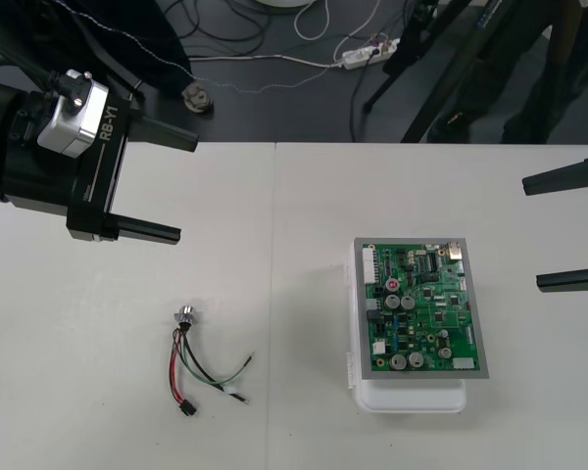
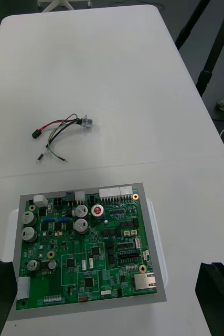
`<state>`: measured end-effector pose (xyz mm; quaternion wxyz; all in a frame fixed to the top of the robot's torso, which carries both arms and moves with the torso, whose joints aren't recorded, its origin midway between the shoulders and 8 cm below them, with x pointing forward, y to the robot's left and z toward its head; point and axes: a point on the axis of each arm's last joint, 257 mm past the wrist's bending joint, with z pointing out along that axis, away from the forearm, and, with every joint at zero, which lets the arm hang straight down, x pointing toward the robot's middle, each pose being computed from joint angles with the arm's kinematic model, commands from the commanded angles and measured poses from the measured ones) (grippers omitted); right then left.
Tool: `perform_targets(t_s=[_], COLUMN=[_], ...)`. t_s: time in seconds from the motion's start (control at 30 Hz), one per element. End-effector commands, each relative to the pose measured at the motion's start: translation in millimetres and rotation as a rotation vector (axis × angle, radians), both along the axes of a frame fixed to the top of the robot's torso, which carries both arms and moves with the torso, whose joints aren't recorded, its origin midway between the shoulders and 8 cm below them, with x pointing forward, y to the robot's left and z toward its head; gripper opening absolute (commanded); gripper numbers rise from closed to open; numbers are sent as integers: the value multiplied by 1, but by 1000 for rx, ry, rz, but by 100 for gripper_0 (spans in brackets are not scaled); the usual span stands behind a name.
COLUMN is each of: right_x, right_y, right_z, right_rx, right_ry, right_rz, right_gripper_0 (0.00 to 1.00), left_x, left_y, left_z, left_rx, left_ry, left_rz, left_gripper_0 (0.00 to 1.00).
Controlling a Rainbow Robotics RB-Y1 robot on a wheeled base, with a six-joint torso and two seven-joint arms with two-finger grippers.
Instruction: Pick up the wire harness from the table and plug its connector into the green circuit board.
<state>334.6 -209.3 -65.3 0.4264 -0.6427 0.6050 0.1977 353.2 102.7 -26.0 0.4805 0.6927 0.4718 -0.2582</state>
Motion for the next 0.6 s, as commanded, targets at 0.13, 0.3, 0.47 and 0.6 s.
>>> perform_targets(t_s=[0.13,0.3,0.47,0.6], right_x=[-2,-2,-2,-2], right_y=[10,10,10,10], right_z=[6,6,6,6], right_rx=[-19,-19,-19,-19], right_ry=[-67,-67,-67,-67], right_rz=[59,59,59,59], right_gripper_0=[100,100,100,100], left_x=[7,7,7,7], left_y=[0,0,0,0], left_z=[12,12,12,12], left_rx=[11,11,11,11], left_ry=[-26,-26,-26,-26], left_rz=[32,32,32,32], left_gripper_0=[90,90,90,90])
